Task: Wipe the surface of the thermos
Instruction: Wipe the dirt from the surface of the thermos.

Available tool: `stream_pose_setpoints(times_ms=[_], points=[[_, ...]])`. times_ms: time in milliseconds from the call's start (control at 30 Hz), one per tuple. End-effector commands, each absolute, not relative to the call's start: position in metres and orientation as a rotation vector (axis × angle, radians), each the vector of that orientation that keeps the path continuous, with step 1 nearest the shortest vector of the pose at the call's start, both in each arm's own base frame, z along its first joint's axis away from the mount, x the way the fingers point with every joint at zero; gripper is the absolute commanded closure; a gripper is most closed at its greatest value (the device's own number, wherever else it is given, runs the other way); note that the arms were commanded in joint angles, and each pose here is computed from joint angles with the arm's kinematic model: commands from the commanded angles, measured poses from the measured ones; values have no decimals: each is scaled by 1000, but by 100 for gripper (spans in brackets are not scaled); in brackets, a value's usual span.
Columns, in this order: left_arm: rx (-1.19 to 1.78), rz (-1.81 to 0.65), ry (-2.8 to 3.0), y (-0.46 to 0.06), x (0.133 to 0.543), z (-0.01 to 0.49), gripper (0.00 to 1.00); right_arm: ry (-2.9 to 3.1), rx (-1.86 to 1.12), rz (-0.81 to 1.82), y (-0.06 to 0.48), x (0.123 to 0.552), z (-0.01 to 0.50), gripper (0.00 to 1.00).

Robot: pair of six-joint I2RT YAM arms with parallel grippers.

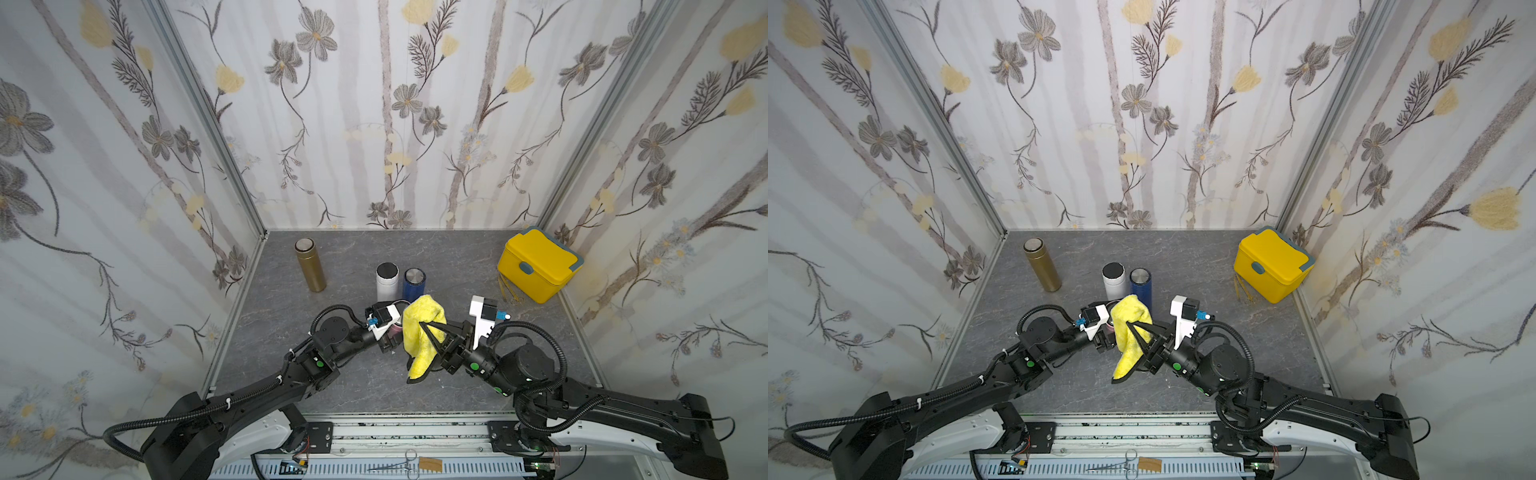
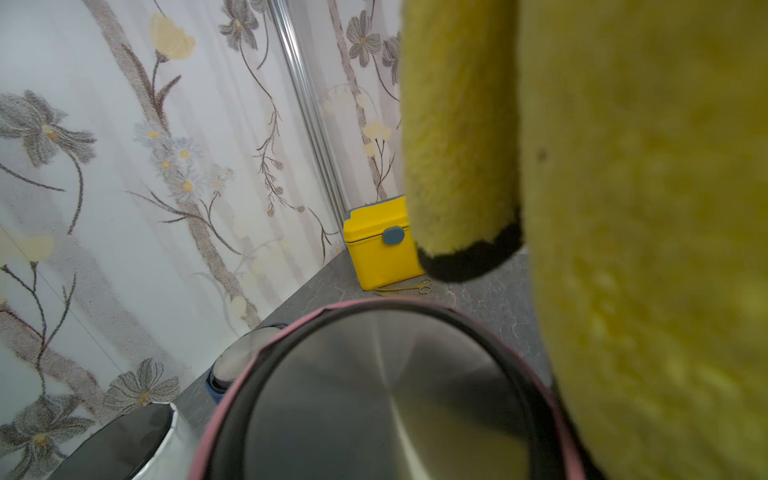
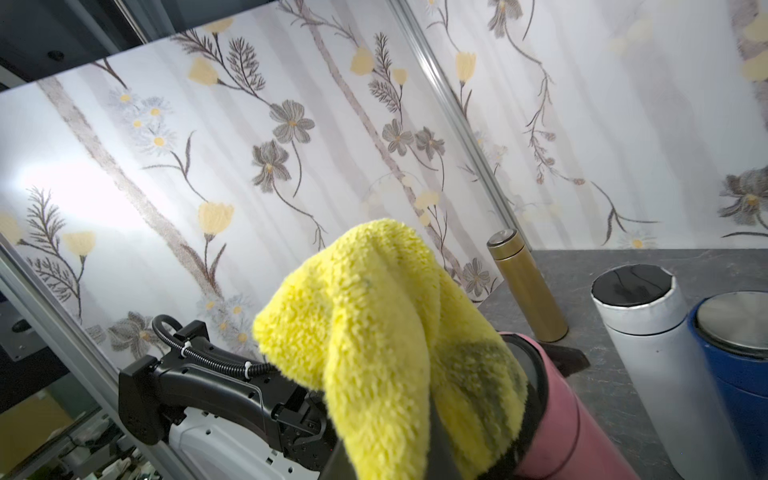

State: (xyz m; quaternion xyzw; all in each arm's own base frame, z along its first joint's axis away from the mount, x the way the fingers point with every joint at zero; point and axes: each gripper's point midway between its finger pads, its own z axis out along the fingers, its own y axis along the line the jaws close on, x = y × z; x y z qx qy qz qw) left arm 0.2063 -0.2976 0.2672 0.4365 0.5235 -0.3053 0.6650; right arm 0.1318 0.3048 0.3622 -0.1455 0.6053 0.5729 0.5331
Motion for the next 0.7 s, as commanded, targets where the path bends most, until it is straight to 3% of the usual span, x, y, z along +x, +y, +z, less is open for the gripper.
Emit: stream_pose_setpoints(times_ms=[0, 400, 667], points=[[1009, -597, 1024, -296, 199, 289, 100, 1567, -416, 1366, 325, 129, 338, 100], [1035, -610, 860, -289, 159, 298, 100, 1771, -246, 1228, 316, 178, 290, 100], [952, -550, 936, -286, 181, 302, 100, 1837, -406, 1324, 353, 149, 271, 100]])
